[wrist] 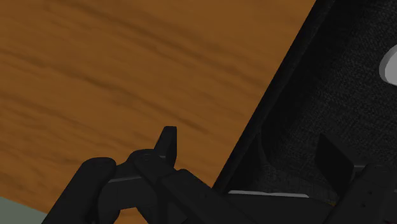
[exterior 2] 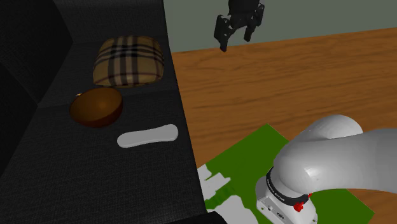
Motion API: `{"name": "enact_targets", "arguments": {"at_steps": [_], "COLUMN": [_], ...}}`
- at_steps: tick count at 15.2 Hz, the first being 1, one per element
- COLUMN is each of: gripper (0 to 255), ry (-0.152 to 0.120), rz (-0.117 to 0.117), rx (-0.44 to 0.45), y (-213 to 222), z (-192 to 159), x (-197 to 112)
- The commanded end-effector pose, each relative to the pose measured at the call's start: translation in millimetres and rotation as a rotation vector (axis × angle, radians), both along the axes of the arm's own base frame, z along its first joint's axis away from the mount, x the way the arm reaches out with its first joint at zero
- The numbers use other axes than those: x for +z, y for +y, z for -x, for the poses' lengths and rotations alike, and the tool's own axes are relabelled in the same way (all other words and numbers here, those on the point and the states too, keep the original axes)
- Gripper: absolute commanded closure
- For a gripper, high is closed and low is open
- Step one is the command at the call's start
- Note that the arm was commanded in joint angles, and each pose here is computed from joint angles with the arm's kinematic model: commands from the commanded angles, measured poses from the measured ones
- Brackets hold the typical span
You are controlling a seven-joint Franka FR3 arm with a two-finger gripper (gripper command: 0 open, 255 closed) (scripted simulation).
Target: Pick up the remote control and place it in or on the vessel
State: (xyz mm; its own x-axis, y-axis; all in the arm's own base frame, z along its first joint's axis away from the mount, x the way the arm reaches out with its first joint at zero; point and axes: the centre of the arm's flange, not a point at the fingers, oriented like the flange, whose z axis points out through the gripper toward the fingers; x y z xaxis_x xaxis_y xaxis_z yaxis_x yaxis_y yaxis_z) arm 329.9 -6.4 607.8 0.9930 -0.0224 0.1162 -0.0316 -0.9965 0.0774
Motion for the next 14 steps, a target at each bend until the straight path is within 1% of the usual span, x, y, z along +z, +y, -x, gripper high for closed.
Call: {"name": "enact_targets", "arguments": {"at_steps": [1,8,14], "gripper": [0,0,0], "ry": [0.0,0.028,0.052], "rz": [0.0,0.005,0.008], "rx": [0.0,0.256,0.475], "y": [0.0,59.0,117.4], "z": [0.0,-47.2,-73.5], "x": [0.0,-49.6,-93.2]}}
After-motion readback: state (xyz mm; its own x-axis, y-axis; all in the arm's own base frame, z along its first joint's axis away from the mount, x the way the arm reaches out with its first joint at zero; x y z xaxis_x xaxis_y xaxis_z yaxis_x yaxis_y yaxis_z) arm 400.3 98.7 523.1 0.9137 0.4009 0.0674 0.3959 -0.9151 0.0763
